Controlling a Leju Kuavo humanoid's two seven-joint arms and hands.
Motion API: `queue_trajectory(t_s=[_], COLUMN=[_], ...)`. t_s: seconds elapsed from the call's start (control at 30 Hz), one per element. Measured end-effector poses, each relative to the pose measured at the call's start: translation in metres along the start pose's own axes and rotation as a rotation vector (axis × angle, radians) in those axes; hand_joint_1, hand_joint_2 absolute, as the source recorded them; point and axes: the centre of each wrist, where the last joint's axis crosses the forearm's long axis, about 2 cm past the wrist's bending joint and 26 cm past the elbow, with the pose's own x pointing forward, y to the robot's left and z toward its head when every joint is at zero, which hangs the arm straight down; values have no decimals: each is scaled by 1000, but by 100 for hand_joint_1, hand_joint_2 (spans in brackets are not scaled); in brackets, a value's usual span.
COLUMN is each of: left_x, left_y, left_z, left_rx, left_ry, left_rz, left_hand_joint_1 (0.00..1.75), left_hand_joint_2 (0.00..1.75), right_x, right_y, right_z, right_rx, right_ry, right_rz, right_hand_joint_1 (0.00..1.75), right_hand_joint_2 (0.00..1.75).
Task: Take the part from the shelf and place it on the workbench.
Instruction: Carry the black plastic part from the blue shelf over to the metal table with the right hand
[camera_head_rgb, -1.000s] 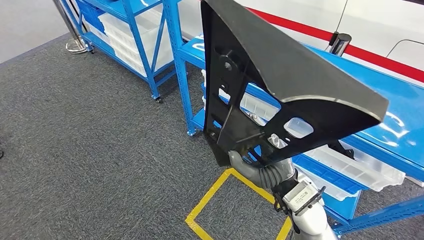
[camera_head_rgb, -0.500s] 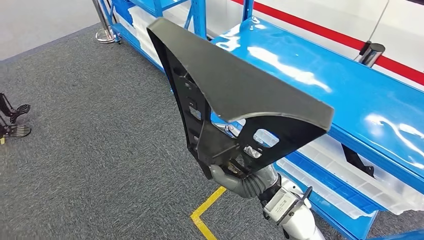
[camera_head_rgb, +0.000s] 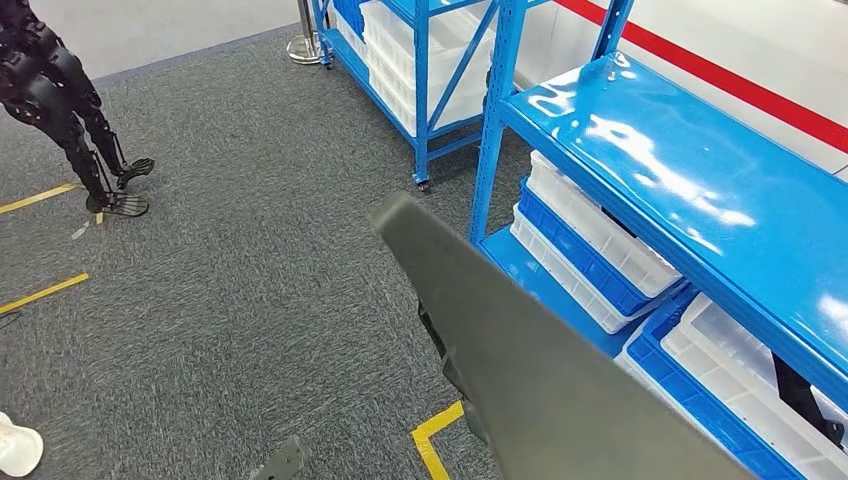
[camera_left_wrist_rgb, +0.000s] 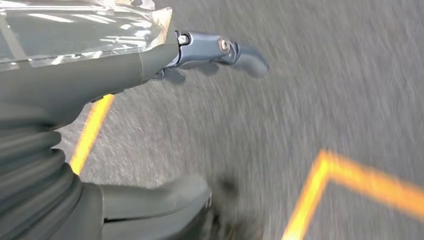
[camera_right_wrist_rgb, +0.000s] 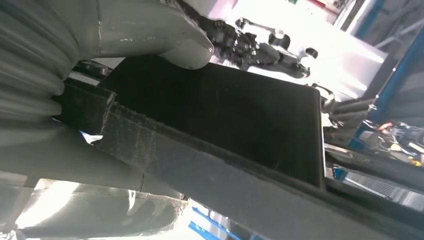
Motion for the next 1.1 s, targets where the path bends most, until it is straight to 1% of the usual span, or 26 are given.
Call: queue_trajectory(t_s=[0.07, 0.17, 0.3, 0.43, 0.57, 0.9, 1.03, 1.1], left_x=[-19, -38, -51, -69, -71, -74, -72, -75], left_y=[-3, -4, -4, -3, 4, -1, 1, 3], left_z=[3, 8, 12, 21, 22, 23, 22, 24], left_rx=[-121, -229, -254, -258, -246, -262, -260, -250], left_ry=[-5, 49, 111, 143, 159, 186, 181, 160], left_rz=[25, 50, 78, 123, 124, 117, 114, 130], left_hand_joint_1=[0, 0, 0, 0, 0, 0, 0, 0], left_hand_joint_2=[175, 175, 175, 175, 175, 175, 175, 175], right_x=[4, 6, 6, 3, 1, -5, -10, -12], right_y=[-2, -3, -3, -1, 0, 0, -1, -1], right_z=[3, 5, 6, 2, -3, -6, -10, -11], right_rx=[-3, -4, 8, 34, 41, 68, 76, 80], right_ry=[2, 1, -2, -6, -9, -12, -24, -28], right_rz=[-16, -37, -106, -161, -174, -199, -208, -214], right_hand_joint_1=[175, 175, 175, 175, 175, 175, 175, 175], right_hand_joint_2=[175, 175, 175, 175, 175, 175, 175, 175])
